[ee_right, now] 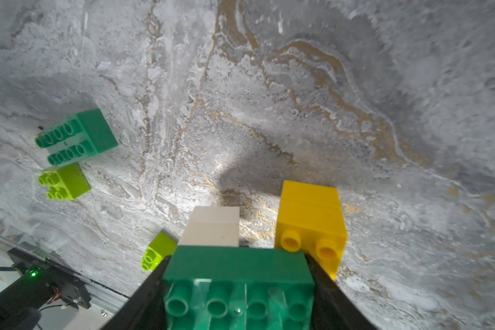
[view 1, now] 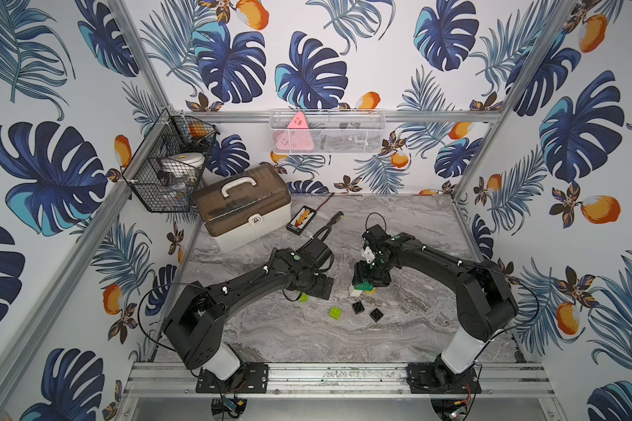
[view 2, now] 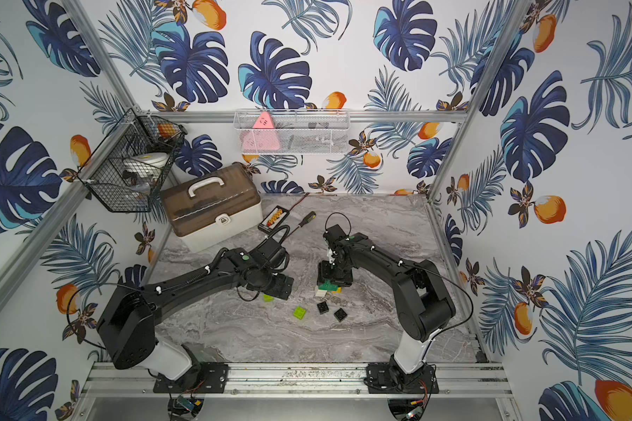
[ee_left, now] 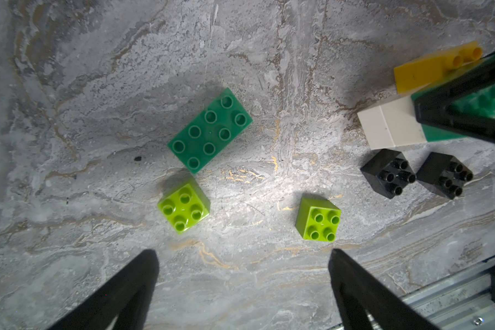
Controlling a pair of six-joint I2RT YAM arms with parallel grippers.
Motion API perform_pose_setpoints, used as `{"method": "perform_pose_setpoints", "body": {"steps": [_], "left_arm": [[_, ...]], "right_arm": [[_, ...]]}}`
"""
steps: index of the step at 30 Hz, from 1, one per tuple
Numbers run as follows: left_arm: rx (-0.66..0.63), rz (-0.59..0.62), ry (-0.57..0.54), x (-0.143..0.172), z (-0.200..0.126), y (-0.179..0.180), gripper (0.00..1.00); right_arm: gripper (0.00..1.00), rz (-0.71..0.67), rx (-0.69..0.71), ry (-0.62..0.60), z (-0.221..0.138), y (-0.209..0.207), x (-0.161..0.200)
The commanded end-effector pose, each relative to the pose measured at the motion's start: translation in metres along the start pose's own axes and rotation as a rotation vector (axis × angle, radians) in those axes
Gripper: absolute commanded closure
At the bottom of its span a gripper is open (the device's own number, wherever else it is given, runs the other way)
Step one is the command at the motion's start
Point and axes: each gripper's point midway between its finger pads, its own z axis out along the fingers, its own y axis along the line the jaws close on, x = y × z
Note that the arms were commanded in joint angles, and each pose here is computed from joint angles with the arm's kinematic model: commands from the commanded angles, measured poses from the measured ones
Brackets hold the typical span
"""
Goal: Assemble a giraffe with lego
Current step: Assemble the lego brick with the lego brick.
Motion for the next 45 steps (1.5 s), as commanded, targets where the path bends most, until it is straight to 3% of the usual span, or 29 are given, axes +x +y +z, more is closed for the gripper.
{"method": "perform_pose_setpoints", "body": {"steps": [1,18,23,30,36,45], "left_arm": [[0.007,0.004,-0.003,-0.001,0.0,-0.002,0.02],[0.008,-0.009,-0.014,-0.002,-0.005,-0.001,0.02],[0.009,-0.007,-0.018,-0.003,-0.006,-0.002,0.02],[0.012,-0.012,-0.016,0.0,-0.004,-0.002,0.02],[0.011,-0.01,-0.013,0.007,-0.003,0.001,0.02],[0.01,0.006,-0.041,0.009,-0.013,0.005,0.02]], "right_arm": [[0.34,0.031,-0.026,0.063,0.001,0.003,0.013],[0.34,-0.014,0.033,-0.05,-0.028,0.003,-0.007],[0.35,0.016,0.062,-0.067,-0.028,-0.004,-0.008],[0.4,0.127,0.095,-0.208,-0.043,-0.006,-0.013],[0.39,0.082,0.123,-0.231,-0.038,0.02,-0.01],[0.42,0.126,0.197,-0.272,-0.034,0.014,-0.016]]}}
